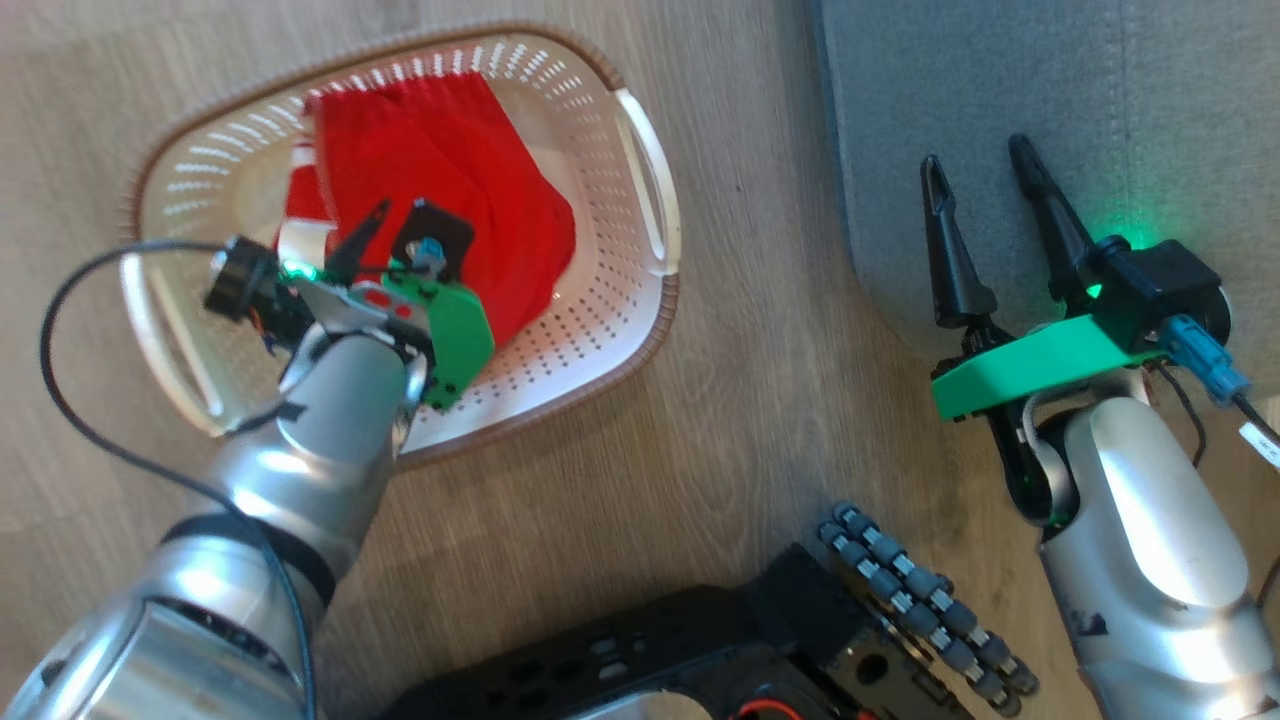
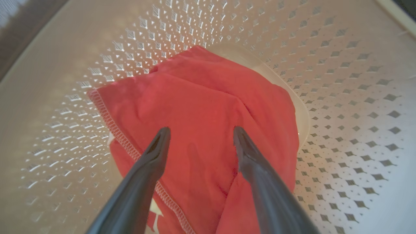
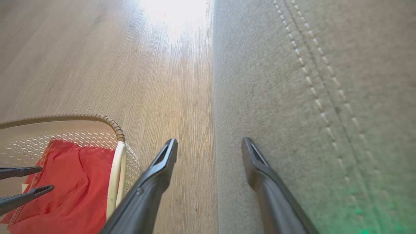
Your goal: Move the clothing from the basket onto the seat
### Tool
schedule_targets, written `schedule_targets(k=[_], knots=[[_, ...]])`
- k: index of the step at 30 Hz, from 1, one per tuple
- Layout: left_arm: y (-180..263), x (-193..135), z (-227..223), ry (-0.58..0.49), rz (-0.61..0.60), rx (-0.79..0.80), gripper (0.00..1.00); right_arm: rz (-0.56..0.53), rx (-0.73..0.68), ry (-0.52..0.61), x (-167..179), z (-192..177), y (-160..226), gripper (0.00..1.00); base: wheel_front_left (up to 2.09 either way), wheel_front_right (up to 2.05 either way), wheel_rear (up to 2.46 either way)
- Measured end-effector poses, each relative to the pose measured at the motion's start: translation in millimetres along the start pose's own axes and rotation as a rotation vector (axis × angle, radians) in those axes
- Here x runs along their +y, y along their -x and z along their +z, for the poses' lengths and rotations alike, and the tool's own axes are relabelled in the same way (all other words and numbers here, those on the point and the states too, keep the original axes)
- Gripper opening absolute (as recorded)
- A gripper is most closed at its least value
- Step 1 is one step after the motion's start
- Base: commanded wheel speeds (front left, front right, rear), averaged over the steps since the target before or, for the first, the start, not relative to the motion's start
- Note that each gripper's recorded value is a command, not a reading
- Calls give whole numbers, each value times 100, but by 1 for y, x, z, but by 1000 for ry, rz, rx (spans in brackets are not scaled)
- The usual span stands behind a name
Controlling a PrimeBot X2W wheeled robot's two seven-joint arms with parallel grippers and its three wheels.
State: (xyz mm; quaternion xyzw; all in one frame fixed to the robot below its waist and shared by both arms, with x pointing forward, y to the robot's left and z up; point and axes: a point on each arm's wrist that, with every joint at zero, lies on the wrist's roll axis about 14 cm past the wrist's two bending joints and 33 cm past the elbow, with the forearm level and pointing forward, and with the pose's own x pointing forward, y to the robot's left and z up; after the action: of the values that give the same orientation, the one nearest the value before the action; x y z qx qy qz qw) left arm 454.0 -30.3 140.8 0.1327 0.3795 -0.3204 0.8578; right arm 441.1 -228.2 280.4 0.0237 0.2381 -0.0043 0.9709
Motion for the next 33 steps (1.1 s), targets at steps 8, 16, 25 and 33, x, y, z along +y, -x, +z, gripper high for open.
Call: schedule_targets(k=[8, 16, 25, 33], knots=[[-27, -10, -24, -88, -51, 100, 100, -10, -1, 14, -4, -10, -4, 100, 0, 0, 0], [-36, 0, -47, -176, -46, 234, 100, -17, -2, 25, -5, -12, -5, 100, 0, 0, 0], [-36, 9, -70, -194, -35, 354, 100, -14, -3, 27, -4, -13, -6, 100, 0, 0, 0], [-33, 4, -86, -212, -72, 425, 100, -14, -7, 24, -3, -15, -7, 100, 0, 0, 0]])
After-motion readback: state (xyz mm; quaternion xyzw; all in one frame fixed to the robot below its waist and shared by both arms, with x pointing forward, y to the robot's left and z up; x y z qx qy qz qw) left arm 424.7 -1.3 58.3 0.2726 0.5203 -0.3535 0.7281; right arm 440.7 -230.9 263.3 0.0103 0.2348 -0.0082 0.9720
